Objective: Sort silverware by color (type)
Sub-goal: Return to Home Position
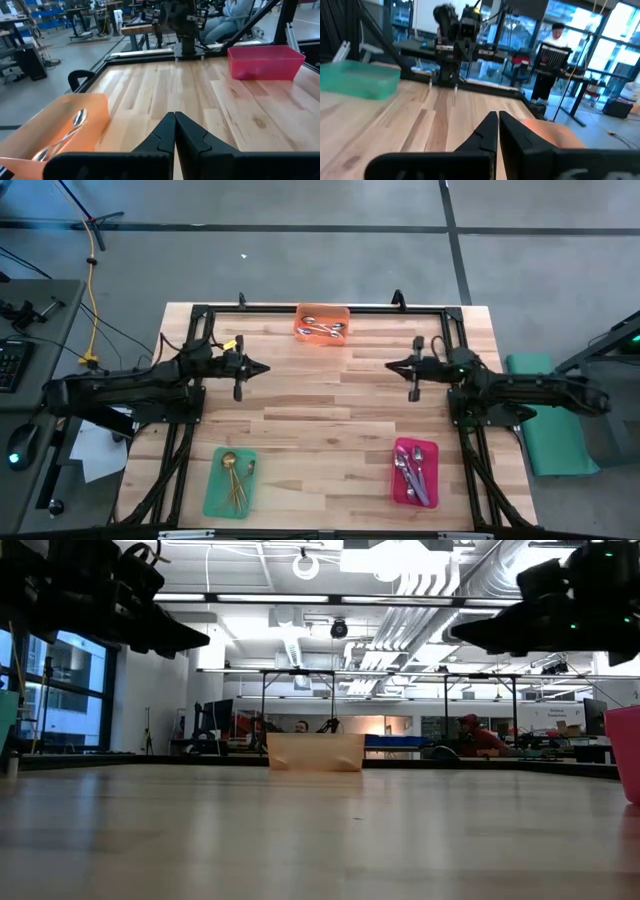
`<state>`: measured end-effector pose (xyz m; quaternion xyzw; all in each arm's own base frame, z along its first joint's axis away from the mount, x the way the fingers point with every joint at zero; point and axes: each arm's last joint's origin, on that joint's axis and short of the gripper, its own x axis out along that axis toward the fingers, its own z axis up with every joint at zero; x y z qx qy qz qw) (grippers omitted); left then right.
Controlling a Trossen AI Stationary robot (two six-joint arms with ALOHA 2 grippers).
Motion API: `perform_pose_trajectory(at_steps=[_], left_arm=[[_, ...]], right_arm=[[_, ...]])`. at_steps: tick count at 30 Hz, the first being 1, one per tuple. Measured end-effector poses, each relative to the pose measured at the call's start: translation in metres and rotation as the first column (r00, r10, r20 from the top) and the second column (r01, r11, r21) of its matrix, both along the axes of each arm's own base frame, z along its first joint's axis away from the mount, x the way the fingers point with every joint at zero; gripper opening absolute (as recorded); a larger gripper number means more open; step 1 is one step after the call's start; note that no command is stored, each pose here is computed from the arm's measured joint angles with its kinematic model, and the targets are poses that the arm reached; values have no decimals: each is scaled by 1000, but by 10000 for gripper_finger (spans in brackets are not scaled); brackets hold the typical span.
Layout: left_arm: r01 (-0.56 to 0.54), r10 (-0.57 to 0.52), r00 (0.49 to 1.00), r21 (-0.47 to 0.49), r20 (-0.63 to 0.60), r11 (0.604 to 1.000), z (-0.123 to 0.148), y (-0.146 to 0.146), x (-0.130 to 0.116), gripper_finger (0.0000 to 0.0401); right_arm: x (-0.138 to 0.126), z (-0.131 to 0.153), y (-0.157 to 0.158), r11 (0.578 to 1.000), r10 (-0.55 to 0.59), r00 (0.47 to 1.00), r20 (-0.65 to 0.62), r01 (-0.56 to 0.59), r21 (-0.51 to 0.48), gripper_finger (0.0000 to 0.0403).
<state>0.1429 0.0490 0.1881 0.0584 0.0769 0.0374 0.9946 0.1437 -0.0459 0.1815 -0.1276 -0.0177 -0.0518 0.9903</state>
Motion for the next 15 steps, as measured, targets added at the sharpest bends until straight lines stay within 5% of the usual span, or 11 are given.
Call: perform_pose_trajectory(at_steps=[15], left_arm=[[-58, 57, 995, 5, 83, 998, -15, -8, -24, 0]], right_arm=[[-36, 1, 4, 999, -45, 995, 85, 47, -13, 0]])
